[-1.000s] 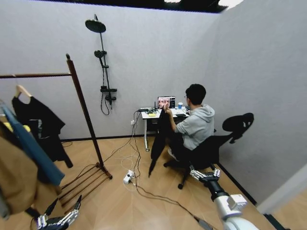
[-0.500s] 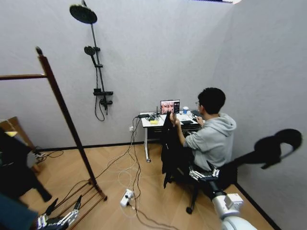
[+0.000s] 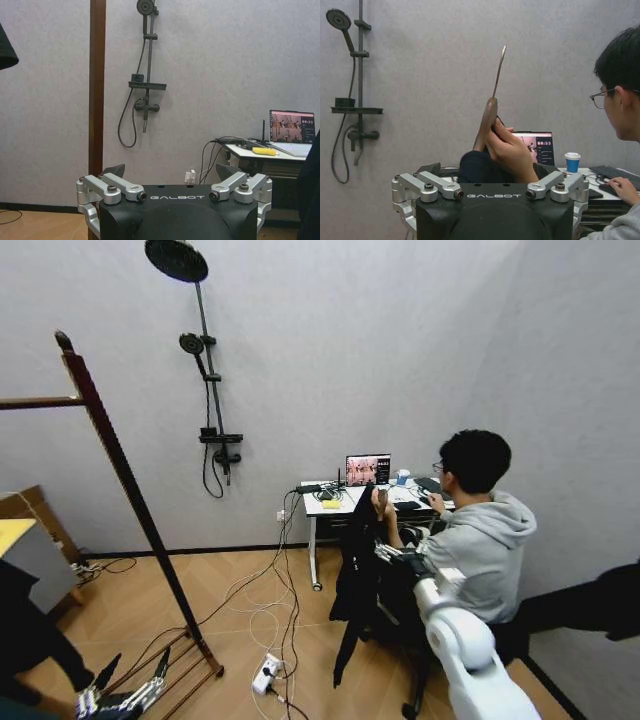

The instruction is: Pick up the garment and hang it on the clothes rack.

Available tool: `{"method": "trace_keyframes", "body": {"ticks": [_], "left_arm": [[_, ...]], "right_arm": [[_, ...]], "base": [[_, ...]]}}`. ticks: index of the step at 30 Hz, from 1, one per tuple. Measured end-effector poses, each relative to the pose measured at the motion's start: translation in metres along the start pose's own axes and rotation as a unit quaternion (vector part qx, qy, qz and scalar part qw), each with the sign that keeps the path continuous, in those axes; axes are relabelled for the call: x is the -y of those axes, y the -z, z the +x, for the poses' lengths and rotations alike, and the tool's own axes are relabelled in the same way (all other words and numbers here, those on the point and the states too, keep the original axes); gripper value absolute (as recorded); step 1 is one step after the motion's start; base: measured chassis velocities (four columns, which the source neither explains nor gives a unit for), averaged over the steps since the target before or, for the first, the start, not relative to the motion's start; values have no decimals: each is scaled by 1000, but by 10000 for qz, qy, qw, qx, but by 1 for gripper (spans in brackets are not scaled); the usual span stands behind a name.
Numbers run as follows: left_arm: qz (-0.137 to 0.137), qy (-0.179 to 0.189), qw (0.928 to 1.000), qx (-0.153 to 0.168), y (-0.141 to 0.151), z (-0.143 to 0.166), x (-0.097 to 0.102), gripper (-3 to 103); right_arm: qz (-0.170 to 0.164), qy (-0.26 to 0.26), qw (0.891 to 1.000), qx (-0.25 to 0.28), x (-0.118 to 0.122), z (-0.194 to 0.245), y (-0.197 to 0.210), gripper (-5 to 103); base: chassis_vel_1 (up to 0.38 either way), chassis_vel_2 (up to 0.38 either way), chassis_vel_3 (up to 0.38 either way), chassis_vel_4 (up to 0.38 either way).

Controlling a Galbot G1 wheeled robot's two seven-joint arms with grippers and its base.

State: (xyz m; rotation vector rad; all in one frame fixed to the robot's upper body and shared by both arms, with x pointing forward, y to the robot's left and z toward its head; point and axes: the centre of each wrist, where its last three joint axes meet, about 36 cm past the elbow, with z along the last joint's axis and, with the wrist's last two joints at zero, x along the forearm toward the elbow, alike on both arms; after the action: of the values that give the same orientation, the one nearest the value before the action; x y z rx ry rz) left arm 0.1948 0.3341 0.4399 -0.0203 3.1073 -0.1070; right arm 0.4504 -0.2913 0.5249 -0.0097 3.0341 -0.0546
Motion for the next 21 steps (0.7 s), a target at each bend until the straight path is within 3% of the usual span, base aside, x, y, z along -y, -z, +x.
{"method": "trace_keyframes", "body": {"ticks": [7, 11, 21], "left_arm": [[0, 0, 10000, 0, 0, 0, 0, 100], [0, 0, 10000, 0, 0, 0, 0, 100], [0, 1, 10000, 0, 0, 0, 0, 100]], "right_arm": [[212, -95, 9997, 118, 15, -38, 2, 100], [335, -65, 9989, 331, 21, -57, 25, 100], [371, -39, 9983, 442, 24, -86, 52, 101]], "base": [[8, -16, -16, 3], [0, 0, 0, 0], [0, 0, 0, 0]]}}
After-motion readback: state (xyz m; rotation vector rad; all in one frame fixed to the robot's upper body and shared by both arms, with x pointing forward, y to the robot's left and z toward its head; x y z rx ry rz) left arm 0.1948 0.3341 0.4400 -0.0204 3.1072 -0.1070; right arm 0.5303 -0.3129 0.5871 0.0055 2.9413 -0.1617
